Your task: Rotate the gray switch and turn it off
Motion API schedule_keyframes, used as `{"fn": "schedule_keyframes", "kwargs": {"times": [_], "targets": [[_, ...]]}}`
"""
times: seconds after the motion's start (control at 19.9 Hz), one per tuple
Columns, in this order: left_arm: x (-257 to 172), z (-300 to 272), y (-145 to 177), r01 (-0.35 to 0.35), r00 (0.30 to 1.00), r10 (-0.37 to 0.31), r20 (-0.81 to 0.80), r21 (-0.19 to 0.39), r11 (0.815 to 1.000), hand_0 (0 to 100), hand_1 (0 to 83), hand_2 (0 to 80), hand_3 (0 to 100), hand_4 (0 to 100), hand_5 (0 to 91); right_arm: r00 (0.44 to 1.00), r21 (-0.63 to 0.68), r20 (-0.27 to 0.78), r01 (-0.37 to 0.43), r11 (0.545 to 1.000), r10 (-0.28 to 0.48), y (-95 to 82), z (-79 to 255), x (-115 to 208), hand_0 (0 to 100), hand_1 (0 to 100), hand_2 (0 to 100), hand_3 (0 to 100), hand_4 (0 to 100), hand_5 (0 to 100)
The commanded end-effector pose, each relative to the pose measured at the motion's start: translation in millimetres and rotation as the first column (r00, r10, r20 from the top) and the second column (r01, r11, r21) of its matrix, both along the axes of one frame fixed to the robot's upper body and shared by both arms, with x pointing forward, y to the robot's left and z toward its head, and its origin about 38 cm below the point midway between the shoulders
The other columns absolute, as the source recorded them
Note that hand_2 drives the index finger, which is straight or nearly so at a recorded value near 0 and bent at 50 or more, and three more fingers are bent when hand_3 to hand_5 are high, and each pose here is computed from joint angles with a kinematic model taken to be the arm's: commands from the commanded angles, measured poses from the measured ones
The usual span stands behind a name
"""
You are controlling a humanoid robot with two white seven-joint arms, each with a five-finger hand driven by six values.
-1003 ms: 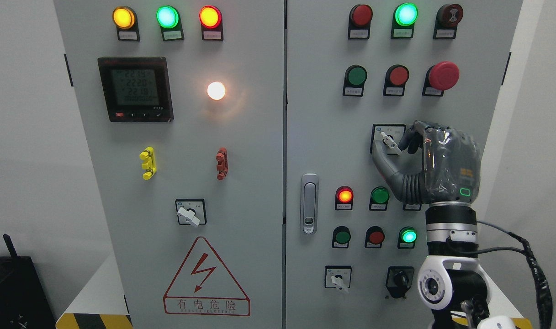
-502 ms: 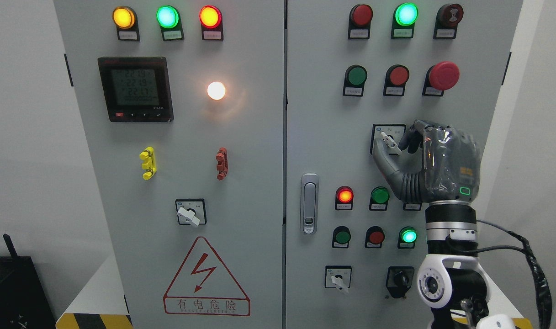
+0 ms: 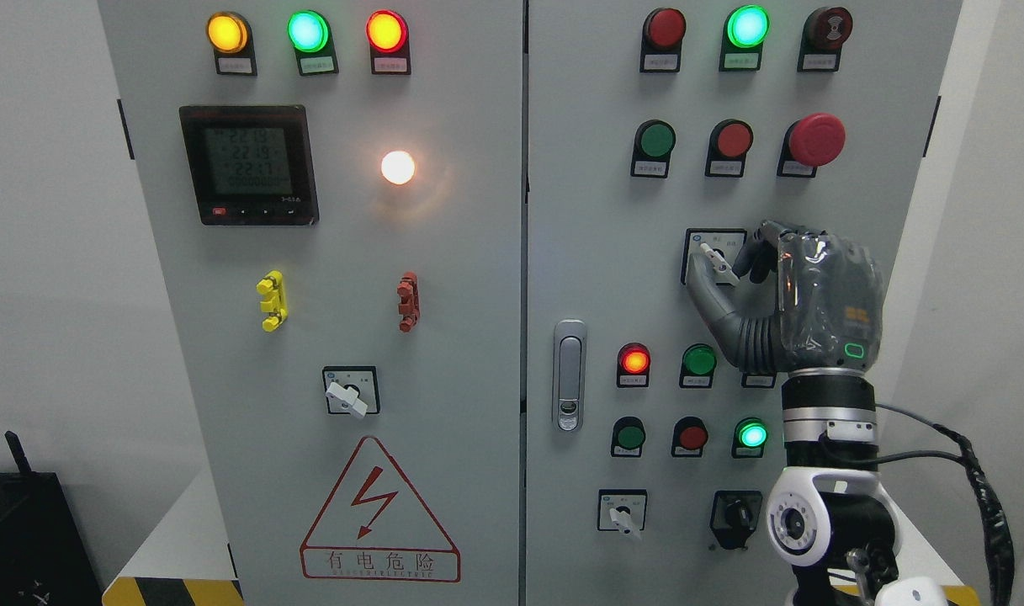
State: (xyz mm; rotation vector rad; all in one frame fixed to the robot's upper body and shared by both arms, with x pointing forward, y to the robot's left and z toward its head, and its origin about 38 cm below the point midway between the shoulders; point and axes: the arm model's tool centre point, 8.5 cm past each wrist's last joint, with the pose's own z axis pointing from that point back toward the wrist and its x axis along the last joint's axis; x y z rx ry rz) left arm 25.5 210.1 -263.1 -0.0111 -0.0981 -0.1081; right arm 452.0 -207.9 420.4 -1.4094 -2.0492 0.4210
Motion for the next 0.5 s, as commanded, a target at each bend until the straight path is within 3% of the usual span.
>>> {"fn": "schedule_keyframes", "kwargs": {"times": [0.0,0.45], "targets": [[0.0,0.0,-0.1,-0.032,0.999,0.032,0.000,-0.001,0.999,12,38.9,0.0,0,0,0.0,1.000,-0.031,-0.018,0.013,0.999,-0.014,-6.4,-1.5,2.6,41,32,70,82,78,90],[0.0,0.0,-0.1,-0.032,0.999,0.032,0.000,-0.001,0.999,12,38.9,0.0,0,0,0.0,1.000,-0.029,-0.022,0.009,1.000,-0.009,-5.9,-1.7,2.8,44,32,71,83,79,90]]}}
